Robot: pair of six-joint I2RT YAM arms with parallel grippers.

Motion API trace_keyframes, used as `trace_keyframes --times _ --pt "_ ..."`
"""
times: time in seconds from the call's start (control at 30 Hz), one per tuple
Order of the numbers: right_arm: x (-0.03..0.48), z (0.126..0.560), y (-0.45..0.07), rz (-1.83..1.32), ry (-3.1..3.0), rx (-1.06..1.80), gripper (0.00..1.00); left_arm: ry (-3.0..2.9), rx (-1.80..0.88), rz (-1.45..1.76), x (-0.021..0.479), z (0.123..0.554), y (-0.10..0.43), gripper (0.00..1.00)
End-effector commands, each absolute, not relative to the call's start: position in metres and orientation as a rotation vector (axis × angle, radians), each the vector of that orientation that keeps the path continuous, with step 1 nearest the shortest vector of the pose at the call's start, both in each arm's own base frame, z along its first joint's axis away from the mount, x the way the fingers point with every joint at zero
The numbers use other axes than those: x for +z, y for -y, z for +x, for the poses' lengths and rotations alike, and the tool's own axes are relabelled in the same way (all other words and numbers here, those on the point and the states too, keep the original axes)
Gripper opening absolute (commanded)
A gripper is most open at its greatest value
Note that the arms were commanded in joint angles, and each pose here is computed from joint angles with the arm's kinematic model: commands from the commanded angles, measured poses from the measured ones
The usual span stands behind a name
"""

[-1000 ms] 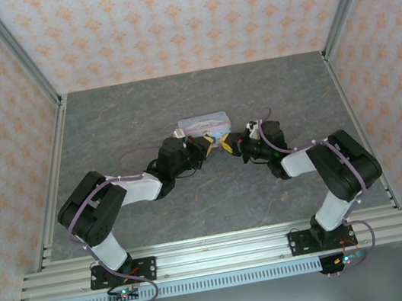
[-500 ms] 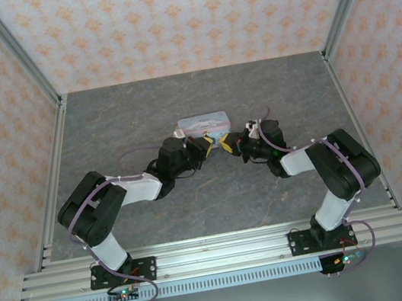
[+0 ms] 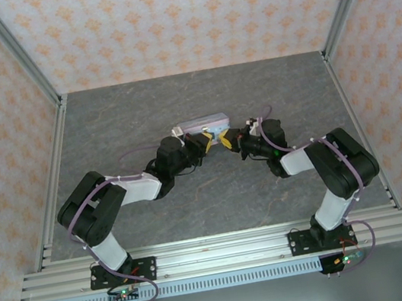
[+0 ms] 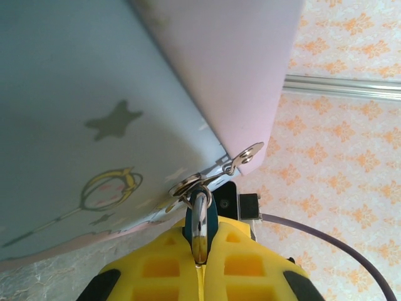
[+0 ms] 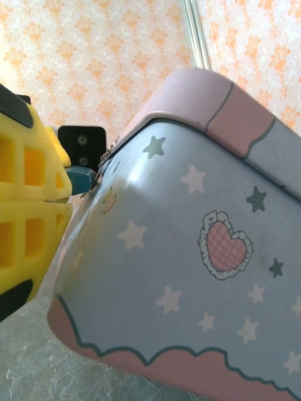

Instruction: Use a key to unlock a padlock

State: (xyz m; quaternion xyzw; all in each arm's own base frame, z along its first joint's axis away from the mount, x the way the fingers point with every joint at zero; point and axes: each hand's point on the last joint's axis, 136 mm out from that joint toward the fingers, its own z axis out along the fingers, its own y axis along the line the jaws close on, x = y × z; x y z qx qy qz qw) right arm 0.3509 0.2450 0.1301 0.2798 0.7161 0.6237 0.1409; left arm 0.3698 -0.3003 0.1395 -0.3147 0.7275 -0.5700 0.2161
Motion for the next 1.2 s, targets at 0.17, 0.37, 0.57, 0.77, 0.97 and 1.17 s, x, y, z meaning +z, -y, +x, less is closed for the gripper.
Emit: trace_keyframes --times 0.17,0.37,0.57,0.77,0.97,1.17 --pt "0.162 0.351 -0.257 0.613 -2.043 1.802 0.00 -2.035 -1.882 -0.613 0.187 0.333 0.350 0.00" --pt "0.159 0.353 -0.258 0.587 -2.067 1.770 0.00 -2.054 -1.864 -0.610 0.186 0.332 0.350 0.00" --pt "0.162 0.354 -0.258 0.553 -2.099 1.726 0.00 -2.091 -1.821 -0.595 0.181 0.330 0.348 0.00" --pt "0.163 0.351 -0.257 0.491 -2.132 1.670 0.00 -2.102 -1.815 -0.594 0.178 0.330 0.348 0.00" --pt "0.162 0.345 -0.255 0.389 -2.172 1.585 0.00 -2.103 -1.818 -0.591 0.179 0.330 0.349 0.00" --pt "0.159 0.345 -0.255 0.401 -2.158 1.603 0.00 -2.091 -1.829 -0.592 0.181 0.331 0.351 0.00"
